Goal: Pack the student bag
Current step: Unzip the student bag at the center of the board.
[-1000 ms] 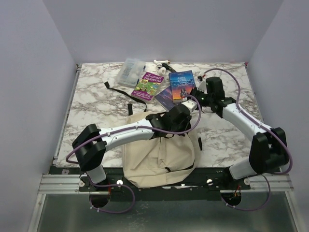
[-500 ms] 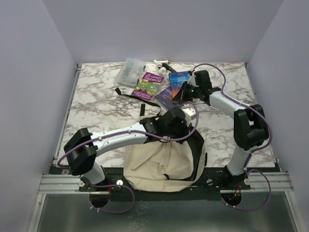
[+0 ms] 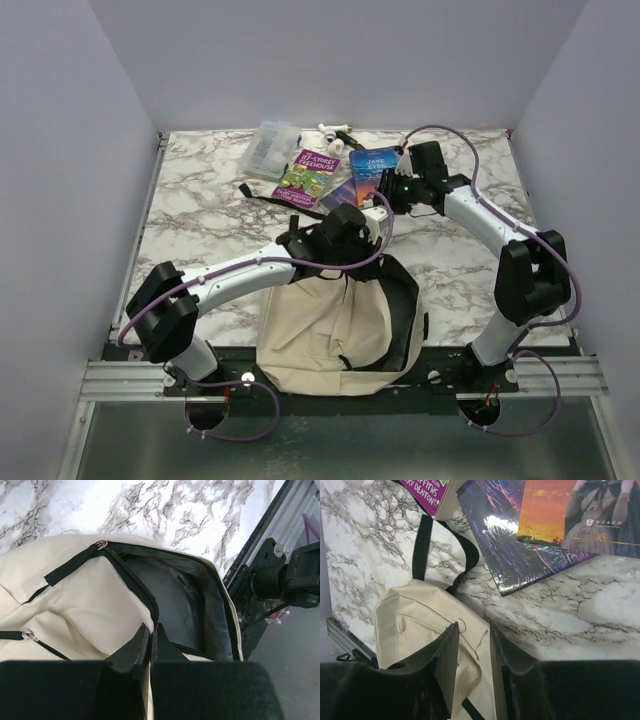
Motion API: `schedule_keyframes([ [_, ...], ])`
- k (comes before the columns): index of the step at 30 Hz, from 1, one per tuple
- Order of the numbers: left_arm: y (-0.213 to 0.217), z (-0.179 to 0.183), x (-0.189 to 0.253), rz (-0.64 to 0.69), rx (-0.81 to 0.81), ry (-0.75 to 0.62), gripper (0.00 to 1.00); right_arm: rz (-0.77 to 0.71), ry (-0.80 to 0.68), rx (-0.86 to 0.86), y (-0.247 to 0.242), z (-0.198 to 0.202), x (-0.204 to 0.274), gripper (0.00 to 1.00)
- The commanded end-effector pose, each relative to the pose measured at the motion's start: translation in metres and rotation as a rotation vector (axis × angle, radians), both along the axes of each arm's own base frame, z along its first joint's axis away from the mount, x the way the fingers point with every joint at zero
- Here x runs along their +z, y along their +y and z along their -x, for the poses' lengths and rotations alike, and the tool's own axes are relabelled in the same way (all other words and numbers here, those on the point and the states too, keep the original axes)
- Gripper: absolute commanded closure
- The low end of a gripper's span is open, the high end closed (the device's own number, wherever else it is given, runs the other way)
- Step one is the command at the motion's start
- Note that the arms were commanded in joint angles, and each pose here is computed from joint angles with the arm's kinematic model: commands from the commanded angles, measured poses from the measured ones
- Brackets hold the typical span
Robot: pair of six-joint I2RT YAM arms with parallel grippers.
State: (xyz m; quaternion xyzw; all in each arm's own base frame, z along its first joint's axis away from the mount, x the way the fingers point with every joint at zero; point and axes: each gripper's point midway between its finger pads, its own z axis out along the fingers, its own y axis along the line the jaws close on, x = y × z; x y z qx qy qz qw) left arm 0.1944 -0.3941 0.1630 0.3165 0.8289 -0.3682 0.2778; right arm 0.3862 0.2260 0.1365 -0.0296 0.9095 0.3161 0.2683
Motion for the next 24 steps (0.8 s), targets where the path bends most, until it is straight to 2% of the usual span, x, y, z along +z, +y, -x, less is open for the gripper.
schedule_keyframes([
  [1,-0.012,0.011,0.026,0.112,-0.075,0.056,0.95,0.122,0.026,-0.001,-0.027,0.027,0.012,0.6],
  [3,-0.021,0.019,0.032,0.152,-0.12,0.101,0.77,0.118,0.03,-0.087,-0.037,0.04,0.018,0.46],
  [4,-0.024,0.022,0.034,0.174,-0.137,0.119,0.65,0.109,0.039,-0.124,-0.041,0.048,0.019,0.39],
  [7,-0.024,0.025,0.035,0.192,-0.15,0.124,0.53,0.039,0.017,-0.166,-0.045,0.073,0.031,0.26],
  [10,-0.016,0.021,0.033,0.193,-0.137,0.111,0.53,0.053,0.024,-0.182,-0.055,0.092,0.027,0.23],
  [14,0.001,0.004,0.03,0.182,-0.048,0.104,0.53,0.167,0.005,-0.284,-0.081,0.087,0.02,0.16],
  [17,0.025,-0.017,0.025,0.177,0.075,0.113,0.43,0.134,-0.058,-0.331,-0.082,0.07,0.029,0.05],
  [21,0.06,-0.037,0.033,0.211,0.194,0.114,0.25,0.009,-0.085,-0.384,-0.086,0.037,0.032,0.0],
  [24,0.081,-0.045,0.047,0.25,0.245,0.086,0.22,-0.281,-0.011,-0.385,-0.094,0.008,0.025,0.0],
])
